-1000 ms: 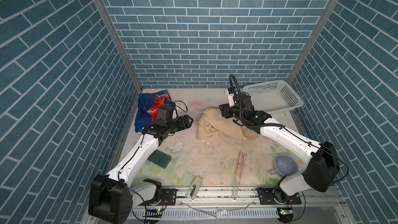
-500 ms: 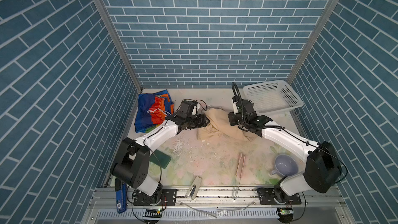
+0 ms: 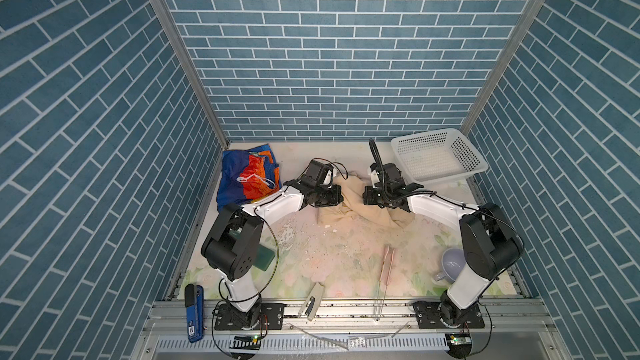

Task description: Fold and stack the shorts

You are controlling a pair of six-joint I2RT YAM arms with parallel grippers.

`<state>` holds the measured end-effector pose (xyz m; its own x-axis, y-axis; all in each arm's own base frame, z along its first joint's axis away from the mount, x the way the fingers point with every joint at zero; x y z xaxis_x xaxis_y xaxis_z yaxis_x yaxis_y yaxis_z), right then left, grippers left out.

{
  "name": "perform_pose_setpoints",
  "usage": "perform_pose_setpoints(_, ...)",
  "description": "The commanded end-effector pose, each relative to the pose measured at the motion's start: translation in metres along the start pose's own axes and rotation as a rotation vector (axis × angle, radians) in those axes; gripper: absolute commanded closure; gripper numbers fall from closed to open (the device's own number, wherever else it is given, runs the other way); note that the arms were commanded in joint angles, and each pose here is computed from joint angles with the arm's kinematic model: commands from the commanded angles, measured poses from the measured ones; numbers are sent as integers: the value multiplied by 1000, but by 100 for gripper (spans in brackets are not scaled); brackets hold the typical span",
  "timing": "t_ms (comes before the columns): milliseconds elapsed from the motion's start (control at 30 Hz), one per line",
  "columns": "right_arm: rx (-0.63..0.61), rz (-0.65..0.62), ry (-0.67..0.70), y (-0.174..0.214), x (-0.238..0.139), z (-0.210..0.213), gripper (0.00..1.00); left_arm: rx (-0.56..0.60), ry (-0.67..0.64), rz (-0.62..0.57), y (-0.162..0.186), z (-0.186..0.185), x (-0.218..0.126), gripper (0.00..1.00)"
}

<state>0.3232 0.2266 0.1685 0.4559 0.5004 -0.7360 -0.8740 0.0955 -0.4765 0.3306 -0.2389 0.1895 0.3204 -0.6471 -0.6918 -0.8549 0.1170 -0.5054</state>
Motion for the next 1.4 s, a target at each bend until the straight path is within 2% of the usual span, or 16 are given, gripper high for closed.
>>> perform_pose_setpoints(0,2,-102,-68,-20,-26,17,100,97,3,-75,-28,-23,-34,100)
perform_pose_setpoints(133,-22,-252,-48,-32,-65,19,100,147,2,-184,-52,-38,-75,100)
perform_pose_setpoints(233,-26,-394,5,-33,-97,14,100,161,-19,-247,-58,-42,-99,100)
perform_pose_setpoints(433,-54,-604,36,-30,-161,11,100,149,-25,-320,-58,-41,-132,100)
perform_pose_setpoints(567,-97,-689,19,-33,-193,19,100,156,15,-366,-74,-52,-147,100)
perform_pose_setpoints(633,-107,-681,34,-36,-194,20,100,161,74,-391,-87,-62,-151,100)
perform_pose_setpoints(733,-100,-586,25,-37,-180,23,99,161,181,-413,-111,-79,-156,100)
perform_pose_setpoints(833,-74,-493,-2,-33,-156,22,78,174,282,-426,-132,-97,-163,100)
perform_pose_setpoints(867,-62,-470,1,-32,-151,21,73,184,312,-432,-138,-103,-167,100)
perform_pose_setpoints(933,-58,-438,-1,-31,-143,20,68,218,381,-434,-146,-118,-178,100)
perform_pose_setpoints(1033,-54,-437,14,-29,-139,17,64,255,441,-429,-148,-128,-188,100)
perform_pose_setpoints(1167,-60,-471,27,-30,-145,16,64,246,390,-350,-128,-110,-165,100)
perform_pose_setpoints(1267,-42,-525,85,-30,-150,9,62,151,280,-228,-96,-70,-117,100)
perform_pose_setpoints(1367,-27,-564,134,-29,-155,3,60,30,189,-57,-53,-24,-60,100)
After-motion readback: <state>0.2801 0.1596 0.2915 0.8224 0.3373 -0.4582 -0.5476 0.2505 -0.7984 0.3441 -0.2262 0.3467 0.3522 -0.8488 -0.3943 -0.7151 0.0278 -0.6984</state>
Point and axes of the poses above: each gripper's point midway between its finger pads, its own x axis out along the fingers, its own z axis along the line the jaws close on, y = z × x, the point moved 9 cm from there along -x, back along the fingers, and after that the axes turned 10 degrees about x, right-handed, at the moved point
